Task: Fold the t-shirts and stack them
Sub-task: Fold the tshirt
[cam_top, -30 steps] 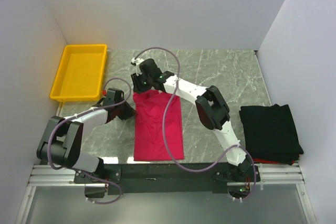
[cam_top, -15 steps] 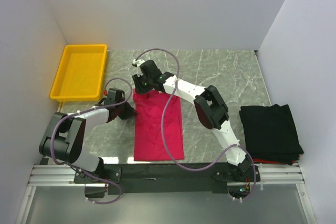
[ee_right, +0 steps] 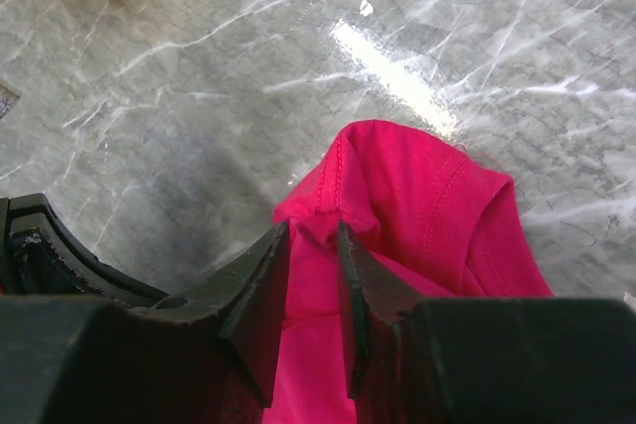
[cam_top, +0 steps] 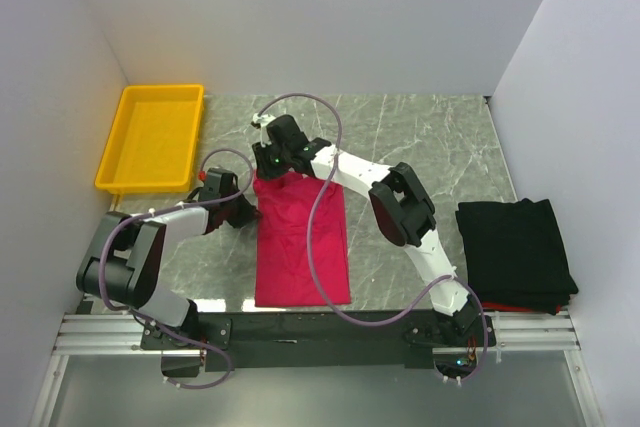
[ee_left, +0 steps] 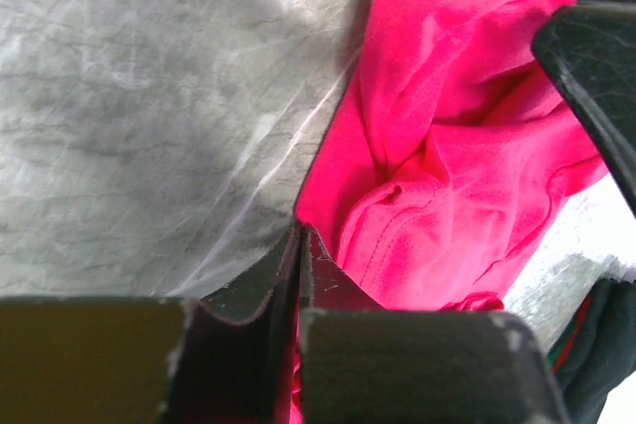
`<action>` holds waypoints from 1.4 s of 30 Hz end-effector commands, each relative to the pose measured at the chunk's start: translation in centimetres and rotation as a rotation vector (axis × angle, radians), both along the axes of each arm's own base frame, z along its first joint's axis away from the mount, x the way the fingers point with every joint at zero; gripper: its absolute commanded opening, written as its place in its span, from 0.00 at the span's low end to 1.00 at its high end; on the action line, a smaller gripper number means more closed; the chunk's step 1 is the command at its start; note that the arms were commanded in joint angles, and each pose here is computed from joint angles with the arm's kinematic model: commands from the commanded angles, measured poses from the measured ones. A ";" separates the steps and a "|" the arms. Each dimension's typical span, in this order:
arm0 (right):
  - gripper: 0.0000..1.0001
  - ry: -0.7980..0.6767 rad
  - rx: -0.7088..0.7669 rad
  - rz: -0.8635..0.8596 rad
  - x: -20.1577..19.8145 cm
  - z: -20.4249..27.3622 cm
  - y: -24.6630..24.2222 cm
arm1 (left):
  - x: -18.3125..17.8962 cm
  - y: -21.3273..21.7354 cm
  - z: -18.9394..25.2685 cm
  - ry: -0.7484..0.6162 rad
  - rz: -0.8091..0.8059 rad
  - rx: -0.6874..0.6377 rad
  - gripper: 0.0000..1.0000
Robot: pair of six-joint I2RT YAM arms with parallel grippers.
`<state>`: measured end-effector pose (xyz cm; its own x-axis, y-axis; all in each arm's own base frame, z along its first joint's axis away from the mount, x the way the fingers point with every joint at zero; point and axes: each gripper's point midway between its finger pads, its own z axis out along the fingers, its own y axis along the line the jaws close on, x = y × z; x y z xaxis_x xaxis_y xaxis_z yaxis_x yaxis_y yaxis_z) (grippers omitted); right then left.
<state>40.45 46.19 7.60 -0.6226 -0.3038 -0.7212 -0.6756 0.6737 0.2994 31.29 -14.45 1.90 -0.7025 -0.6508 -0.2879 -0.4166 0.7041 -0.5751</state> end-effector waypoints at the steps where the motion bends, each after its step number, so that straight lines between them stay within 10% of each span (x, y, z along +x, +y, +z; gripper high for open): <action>1: 0.31 -0.008 0.029 -0.012 0.3 0.1 0.3 | -1.3 0.3 -1.8 0.052 -0.014 0.019 0.06; 14: 0.02 -0.006 0.165 -0.157 3.1 3.9 -3.3 | -1.8 0.3 -2.4 0.071 -0.010 0.011 0.01; 28: 0.01 -0.065 0.157 -0.224 5.7 7.2 -5.2 | -2.0 0.6 -2.1 0.067 -0.011 0.027 0.01; 42: 0.01 0.003 -0.003 -0.332 5.8 0.8 -7.6 | -1.7 0.6 -1.9 0.071 -0.022 0.034 0.01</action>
<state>45.26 39.45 9.05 -0.6969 -0.0941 -0.7110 -0.4556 0.8238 0.3374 31.50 -14.83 1.95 -0.7041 -0.6494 -0.2871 -0.3964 0.6950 -0.5999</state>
